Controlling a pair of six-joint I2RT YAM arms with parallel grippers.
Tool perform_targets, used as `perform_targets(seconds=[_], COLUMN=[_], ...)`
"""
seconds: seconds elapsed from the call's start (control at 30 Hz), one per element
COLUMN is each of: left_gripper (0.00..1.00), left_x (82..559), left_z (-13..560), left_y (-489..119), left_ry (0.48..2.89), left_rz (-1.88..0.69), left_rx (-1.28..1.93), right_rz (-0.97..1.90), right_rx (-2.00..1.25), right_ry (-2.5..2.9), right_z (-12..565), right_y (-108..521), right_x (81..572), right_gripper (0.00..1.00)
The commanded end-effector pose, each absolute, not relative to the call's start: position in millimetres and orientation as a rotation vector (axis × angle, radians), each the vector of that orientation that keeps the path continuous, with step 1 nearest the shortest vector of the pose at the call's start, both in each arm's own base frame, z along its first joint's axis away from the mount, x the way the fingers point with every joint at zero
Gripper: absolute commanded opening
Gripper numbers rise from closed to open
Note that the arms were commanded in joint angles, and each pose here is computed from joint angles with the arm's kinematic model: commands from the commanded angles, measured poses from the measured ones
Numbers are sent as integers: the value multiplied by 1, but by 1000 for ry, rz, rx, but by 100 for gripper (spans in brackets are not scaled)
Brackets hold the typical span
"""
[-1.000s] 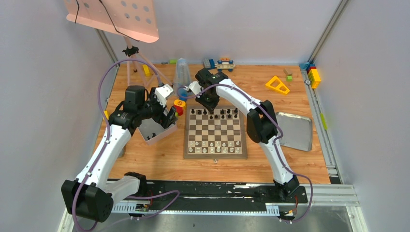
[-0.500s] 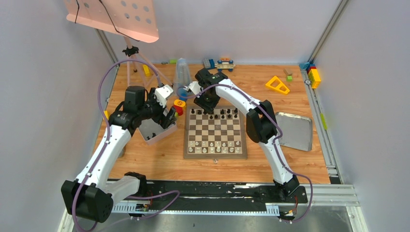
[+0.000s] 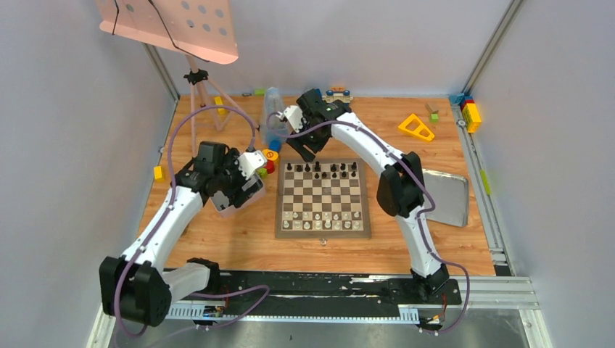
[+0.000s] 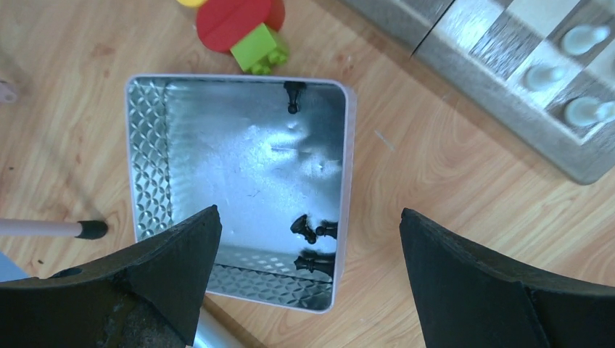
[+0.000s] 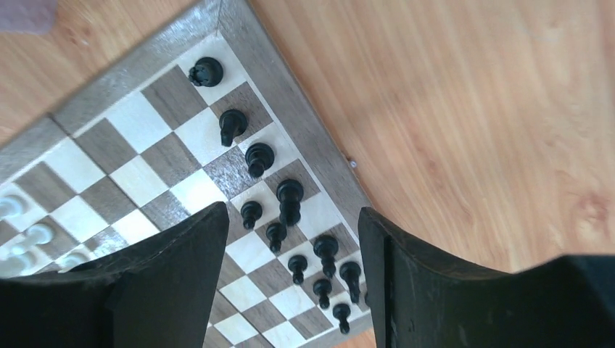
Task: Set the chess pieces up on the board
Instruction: Move the storage box to the center of the board.
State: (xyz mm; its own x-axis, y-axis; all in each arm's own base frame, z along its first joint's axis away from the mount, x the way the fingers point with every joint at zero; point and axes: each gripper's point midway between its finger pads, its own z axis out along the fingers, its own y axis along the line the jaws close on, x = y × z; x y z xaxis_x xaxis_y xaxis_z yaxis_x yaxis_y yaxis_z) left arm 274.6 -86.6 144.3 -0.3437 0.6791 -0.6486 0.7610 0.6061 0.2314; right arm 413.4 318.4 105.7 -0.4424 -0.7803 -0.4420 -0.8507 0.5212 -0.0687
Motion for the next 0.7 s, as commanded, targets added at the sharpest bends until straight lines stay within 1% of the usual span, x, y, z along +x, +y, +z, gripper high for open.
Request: perform_targets(seconds=[0.0, 0.23, 0.3, 0.4, 0.47, 0.67], left_gripper=[100, 93, 88, 80, 77, 74], left_x=[280, 286, 282, 269, 257, 209], left_z=[109, 70, 58, 46, 44, 39], left_y=[-75, -78, -78, -81, -82, -88], left_ry=[2152, 2201, 2240, 2278, 2271, 2156], left_rz=[-88, -153, -186, -260, -290, -344], left_rx=[1336, 1460, 1490, 1546, 1600, 1855], right_rz=[338, 381, 380, 371, 368, 365], right_rx=[-1168, -1129, -1124, -1117, -1108, -1073], right_ry=[2163, 2169, 2192, 2221, 2239, 2272], right_z=[198, 213, 208, 204, 201, 199], right_y=[323, 301, 292, 278, 269, 247], right_x=[419, 403, 399, 391, 388, 381], right_gripper=[67, 66, 66, 65, 65, 64])
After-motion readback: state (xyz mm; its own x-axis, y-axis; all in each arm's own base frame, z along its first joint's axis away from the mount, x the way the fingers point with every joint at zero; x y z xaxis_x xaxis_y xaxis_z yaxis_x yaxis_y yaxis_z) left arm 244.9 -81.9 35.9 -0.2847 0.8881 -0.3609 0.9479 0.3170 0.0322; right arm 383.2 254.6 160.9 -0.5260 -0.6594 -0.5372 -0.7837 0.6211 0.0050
